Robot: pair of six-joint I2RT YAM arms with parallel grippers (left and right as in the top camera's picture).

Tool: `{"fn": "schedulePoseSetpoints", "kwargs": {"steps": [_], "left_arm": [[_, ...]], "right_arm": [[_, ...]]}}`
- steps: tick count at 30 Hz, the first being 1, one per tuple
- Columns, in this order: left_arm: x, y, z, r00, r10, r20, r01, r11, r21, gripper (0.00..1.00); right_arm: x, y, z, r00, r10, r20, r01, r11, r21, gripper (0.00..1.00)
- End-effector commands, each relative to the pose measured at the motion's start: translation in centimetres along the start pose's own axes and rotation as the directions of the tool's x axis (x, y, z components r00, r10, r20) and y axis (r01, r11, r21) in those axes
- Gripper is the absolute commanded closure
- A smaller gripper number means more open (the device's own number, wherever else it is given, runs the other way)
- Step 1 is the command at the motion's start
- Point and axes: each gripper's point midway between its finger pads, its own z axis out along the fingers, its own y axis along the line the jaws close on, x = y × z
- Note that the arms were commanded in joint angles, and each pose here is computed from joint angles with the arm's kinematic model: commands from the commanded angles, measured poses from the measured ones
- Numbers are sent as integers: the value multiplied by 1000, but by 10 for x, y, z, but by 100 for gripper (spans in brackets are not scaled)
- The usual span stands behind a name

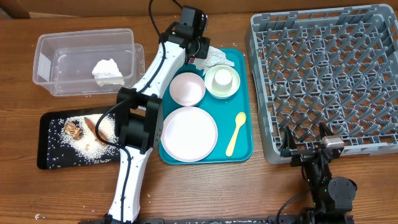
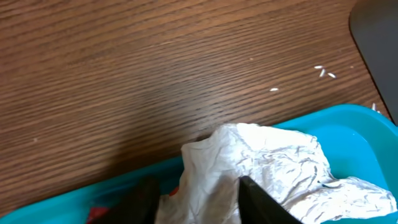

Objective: Sort waste into correct bins and load items into the dishwasher
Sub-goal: 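Grasp the second white napkin behind the bowls with the left gripper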

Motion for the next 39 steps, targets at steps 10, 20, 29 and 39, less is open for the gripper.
{"fn": "schedulePoseSetpoints", "kwargs": {"steps": [10, 20, 29, 39], "left_arm": [[13, 0, 16, 999, 15, -33, -16, 1000, -8, 43], [4, -2, 14, 1000, 17, -8, -17, 1000, -4, 63], [-24, -10, -33, 999, 18, 44, -18, 1000, 5, 96], [-29, -14, -107, 1000, 9, 19, -9, 1000, 4, 96]], "right_arm": [[2, -2, 0, 1000, -1, 5, 1, 1000, 9, 0], [2, -2, 0, 1000, -1, 5, 1, 1000, 9, 0], [2, -2, 0, 1000, -1, 5, 1, 1000, 9, 0], [2, -2, 0, 1000, -1, 5, 1, 1000, 9, 0]]}}
